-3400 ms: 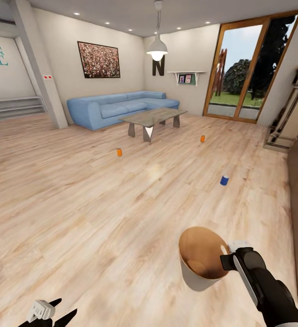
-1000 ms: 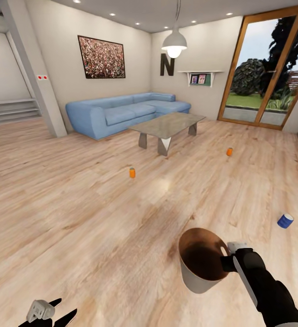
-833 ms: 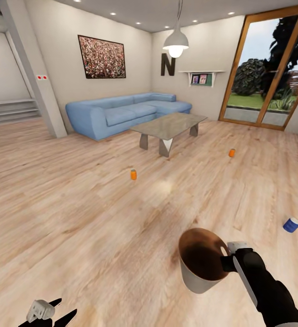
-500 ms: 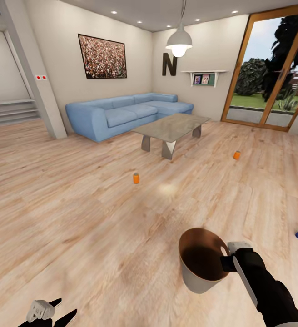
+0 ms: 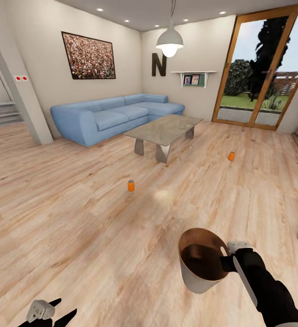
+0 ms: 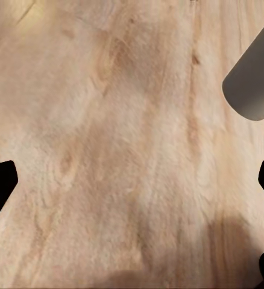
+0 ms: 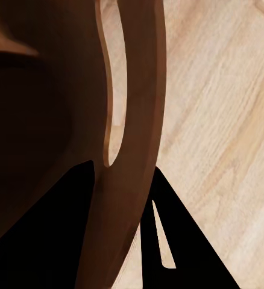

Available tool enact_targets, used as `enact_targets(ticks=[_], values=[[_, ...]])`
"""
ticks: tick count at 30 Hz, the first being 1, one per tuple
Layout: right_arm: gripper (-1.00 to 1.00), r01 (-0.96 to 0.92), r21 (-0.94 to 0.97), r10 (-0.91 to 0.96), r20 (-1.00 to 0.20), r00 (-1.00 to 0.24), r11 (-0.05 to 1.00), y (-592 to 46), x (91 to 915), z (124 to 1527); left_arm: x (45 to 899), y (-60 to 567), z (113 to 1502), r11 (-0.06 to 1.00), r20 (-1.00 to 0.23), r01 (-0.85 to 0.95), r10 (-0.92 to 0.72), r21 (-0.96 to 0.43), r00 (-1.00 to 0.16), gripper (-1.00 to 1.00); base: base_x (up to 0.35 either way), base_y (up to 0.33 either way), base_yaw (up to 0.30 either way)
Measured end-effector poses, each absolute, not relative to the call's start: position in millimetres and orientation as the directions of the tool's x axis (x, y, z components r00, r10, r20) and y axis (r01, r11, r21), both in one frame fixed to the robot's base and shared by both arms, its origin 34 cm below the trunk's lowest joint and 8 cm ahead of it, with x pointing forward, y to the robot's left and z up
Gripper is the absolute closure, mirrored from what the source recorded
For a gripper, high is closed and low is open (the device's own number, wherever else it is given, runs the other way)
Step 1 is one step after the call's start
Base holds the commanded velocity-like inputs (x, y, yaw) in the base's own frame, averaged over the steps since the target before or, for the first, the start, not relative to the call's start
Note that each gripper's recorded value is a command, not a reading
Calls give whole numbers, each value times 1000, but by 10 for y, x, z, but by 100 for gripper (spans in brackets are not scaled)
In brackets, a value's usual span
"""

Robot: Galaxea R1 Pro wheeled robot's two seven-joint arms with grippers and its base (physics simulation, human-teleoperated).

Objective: Put the three can of soda from the living room inside the tash can in the kitchen.

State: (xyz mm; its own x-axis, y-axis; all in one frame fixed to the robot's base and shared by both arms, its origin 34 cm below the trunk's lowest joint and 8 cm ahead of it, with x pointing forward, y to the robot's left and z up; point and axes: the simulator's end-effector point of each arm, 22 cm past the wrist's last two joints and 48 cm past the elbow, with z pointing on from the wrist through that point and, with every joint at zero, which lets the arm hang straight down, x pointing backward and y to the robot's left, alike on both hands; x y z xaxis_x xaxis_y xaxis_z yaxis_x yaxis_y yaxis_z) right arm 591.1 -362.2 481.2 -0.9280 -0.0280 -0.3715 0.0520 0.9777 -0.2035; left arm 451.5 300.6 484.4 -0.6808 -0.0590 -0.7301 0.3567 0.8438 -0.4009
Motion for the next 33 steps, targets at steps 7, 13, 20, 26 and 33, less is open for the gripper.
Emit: enact_targets(ticks=[7,13,20,26,33], values=[[100,53,-197,-25,-373,-928,979,-3609,5912,4811,4515,3009,4845,844,-730,357,-58,-400,-681,-100,335,176,-25],[100,53,-203,-28,-374,-927,978,-3621,5914,4822,4518,3009,4852,844,-732,358,-58,-400,-679,-100,327,191,-160],[100,52,-206,-29,-375,-927,977,-3628,5917,4833,4521,3009,4858,844,-733,359,-59,-399,-678,-100,320,202,-117],[100,53,-204,-28,-375,-926,978,-3623,5917,4833,4521,3010,4859,844,-733,359,-58,-399,-678,-100,318,204,-20],[100,53,-199,-26,-376,-926,979,-3612,5919,4831,4521,3011,4859,844,-733,359,-58,-399,-678,-100,257,163,-93]])
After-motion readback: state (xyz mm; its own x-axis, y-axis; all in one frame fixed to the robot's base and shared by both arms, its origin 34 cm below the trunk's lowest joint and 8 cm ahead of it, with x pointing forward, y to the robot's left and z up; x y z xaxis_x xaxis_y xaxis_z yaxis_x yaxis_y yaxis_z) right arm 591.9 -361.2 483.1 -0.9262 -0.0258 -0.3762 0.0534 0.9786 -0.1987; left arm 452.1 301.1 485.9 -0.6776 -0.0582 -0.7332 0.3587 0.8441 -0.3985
